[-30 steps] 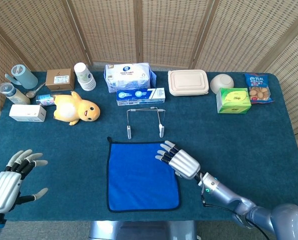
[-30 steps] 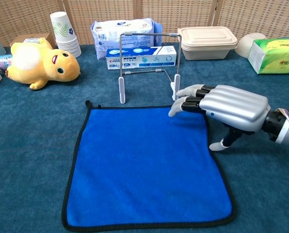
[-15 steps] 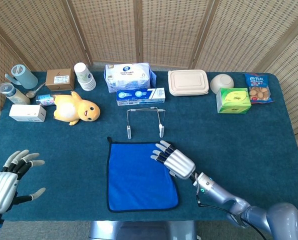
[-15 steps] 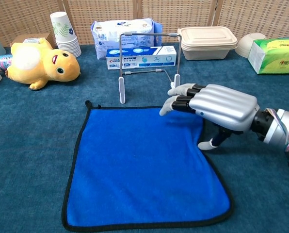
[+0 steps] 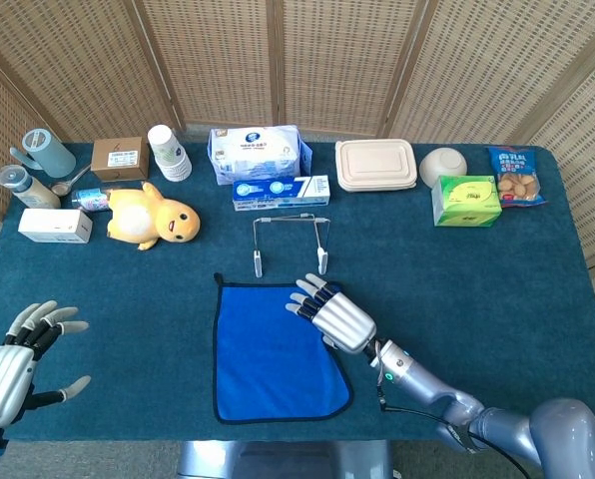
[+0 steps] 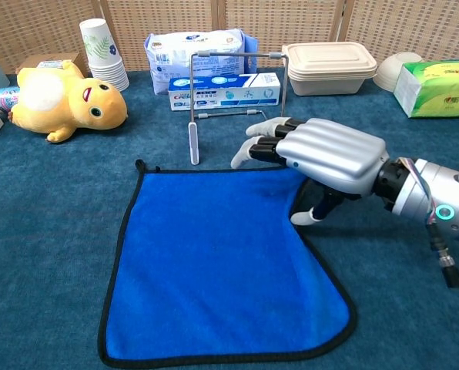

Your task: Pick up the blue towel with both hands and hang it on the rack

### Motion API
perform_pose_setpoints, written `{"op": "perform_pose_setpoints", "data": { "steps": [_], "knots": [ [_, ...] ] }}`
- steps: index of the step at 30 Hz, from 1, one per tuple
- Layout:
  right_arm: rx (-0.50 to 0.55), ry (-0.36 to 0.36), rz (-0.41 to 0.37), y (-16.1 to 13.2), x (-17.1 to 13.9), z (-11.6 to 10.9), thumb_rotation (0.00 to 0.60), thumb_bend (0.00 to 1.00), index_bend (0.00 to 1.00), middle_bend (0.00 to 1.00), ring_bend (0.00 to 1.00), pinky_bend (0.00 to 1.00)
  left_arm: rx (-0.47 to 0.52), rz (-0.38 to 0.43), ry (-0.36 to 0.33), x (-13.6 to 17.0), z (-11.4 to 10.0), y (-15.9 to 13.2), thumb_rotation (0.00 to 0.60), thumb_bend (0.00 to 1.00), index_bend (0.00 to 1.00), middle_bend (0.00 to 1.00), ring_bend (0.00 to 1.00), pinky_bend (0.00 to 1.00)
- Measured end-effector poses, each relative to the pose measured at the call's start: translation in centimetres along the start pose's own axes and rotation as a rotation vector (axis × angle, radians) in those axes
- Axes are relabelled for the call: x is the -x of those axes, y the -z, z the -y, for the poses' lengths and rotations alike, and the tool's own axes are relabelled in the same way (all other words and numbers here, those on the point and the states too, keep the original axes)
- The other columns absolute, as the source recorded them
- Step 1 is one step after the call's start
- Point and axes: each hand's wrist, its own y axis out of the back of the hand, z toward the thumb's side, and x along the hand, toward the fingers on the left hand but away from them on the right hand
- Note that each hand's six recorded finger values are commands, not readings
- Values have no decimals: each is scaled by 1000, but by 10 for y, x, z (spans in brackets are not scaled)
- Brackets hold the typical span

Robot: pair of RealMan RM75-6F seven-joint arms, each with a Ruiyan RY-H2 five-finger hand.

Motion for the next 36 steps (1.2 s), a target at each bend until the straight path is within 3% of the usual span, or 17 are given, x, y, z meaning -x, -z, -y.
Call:
{"op": "perform_pose_setpoints", "data": {
  "steps": [15,25,31,36],
  "knots": [
    [-20,-74,20,17,-34,11,600,91,204,215,81,98,2,20,-4,3,-1,-7,600,225,300,215,120,65],
    [-14,-78,-29,1,-25,20,600,91,205,216,81,97,6,10,-11,7,-3,-4,600,225,300,215,120,65],
    [-7,-59,-54,-12,-9,21,600,252,208,219,81,97,14,-4,-17,10,-5,1,600,225,300,215,120,65],
    [-7,-51,-55,-15,-1,22,600,313,209,219,81,97,18,-9,-19,11,-5,4,600,225,300,215,120,65]
  ]
}}
